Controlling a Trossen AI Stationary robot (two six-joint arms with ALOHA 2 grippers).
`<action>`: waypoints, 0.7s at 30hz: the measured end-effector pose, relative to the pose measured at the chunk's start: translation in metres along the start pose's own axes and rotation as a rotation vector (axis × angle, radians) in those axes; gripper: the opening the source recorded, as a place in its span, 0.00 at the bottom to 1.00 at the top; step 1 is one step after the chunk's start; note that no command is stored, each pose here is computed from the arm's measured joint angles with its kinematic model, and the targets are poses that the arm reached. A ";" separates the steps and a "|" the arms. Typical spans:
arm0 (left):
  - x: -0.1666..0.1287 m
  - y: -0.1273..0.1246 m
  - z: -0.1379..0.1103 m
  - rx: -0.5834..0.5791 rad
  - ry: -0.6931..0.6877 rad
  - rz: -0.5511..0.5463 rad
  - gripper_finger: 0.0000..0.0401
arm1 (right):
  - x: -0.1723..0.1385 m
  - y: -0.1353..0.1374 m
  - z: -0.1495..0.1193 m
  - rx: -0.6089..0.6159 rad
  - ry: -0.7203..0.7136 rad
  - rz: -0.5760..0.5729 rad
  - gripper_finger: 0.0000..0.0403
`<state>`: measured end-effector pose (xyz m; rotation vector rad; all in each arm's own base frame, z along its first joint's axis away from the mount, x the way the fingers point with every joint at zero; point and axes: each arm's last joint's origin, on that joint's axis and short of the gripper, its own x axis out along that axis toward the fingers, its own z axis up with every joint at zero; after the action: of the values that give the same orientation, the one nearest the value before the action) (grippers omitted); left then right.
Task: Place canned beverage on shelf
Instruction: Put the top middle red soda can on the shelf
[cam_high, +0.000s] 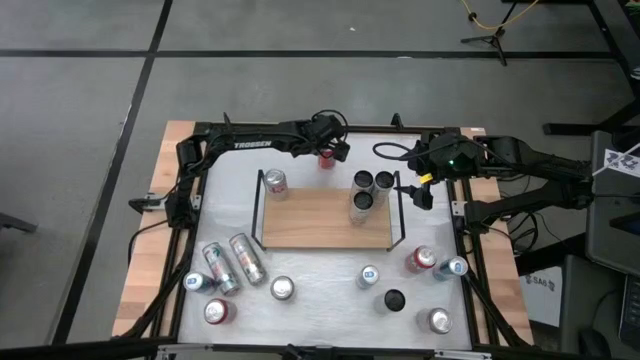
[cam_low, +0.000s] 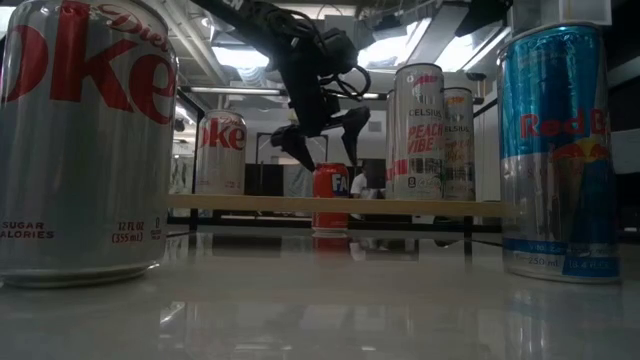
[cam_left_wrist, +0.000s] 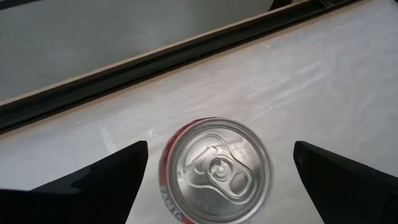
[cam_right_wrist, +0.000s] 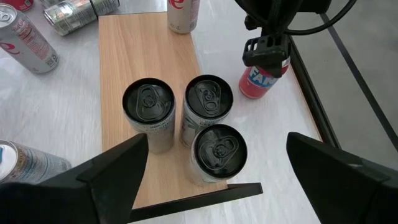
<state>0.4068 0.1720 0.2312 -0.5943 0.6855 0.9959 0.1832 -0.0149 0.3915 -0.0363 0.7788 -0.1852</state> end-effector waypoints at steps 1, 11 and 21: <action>0.000 0.000 0.000 -0.001 -0.002 0.003 0.99 | 0.000 0.000 0.000 0.000 0.000 0.000 0.94; 0.013 -0.003 -0.008 -0.039 0.019 0.016 0.99 | 0.000 0.000 0.000 0.000 0.000 0.000 0.94; 0.013 -0.002 -0.009 -0.001 0.015 0.037 0.99 | 0.000 0.000 0.000 0.000 -0.001 0.000 0.94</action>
<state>0.4111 0.1718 0.2158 -0.5927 0.7112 1.0273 0.1831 -0.0149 0.3916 -0.0363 0.7780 -0.1853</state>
